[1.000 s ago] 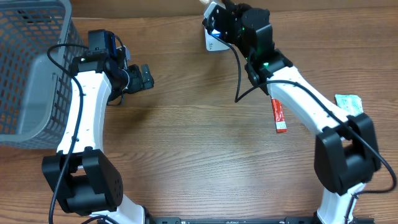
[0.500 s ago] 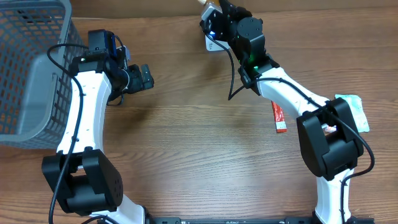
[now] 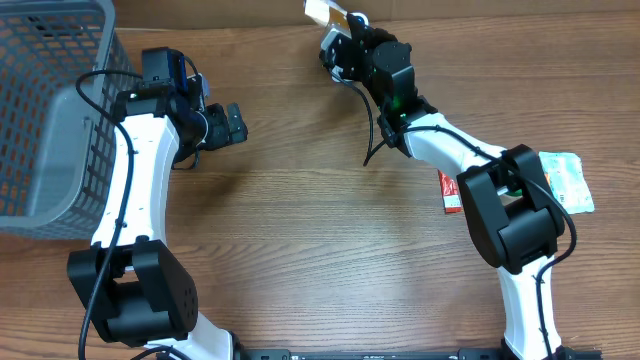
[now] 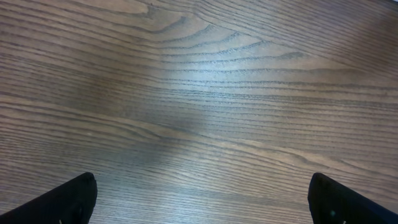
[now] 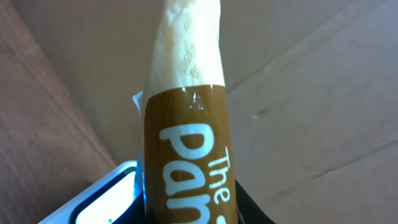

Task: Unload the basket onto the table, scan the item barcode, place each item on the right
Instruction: 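Hold the bag barcode in front of the white scanner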

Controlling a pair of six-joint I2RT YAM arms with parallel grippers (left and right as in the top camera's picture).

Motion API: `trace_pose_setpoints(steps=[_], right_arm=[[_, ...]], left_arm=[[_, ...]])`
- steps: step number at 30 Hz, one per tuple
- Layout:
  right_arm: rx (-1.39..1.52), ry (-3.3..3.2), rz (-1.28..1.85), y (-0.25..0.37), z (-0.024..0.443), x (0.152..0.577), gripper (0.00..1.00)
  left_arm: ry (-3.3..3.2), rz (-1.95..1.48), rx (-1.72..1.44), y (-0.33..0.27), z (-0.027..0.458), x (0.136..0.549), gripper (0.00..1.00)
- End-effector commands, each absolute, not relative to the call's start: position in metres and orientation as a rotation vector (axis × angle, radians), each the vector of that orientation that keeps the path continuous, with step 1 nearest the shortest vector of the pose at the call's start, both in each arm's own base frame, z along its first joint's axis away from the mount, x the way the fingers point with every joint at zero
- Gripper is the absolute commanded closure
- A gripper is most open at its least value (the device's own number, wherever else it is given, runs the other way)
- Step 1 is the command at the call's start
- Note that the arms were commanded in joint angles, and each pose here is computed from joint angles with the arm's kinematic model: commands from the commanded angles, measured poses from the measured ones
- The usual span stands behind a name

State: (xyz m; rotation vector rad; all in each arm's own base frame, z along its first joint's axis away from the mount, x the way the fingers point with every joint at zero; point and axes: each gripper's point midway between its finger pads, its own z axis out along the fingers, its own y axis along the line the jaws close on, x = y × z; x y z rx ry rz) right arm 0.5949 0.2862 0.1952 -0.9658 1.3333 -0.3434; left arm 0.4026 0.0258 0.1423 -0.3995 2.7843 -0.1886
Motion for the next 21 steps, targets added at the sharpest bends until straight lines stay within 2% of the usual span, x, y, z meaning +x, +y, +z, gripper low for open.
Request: trace_pose_setpoints(steps=[1,8,15,21], right_arm=[[-0.949,1.301,-0.344,0.288,0.209,0.596,0.96],[-0.94,1.291,-0.346,0.288,0.212,0.596,0.96],[-0.842,1.184,-0.366,0.286,0.247,0.595,0.97],[-0.868,1.232,-0.359,0.288,0.234,0.595,0.97]], left_arm=[[2.745,-0.185,-0.408,0.025,0.156,0.407,0.0],[2.745,-0.186,-0.408,0.025,0.156,0.407,0.0],[2.745,-0.185,-0.409,0.025,0.156,0.406,0.0],[2.745,-0.185,-0.408,0.025,0.156,0.407,0.0]])
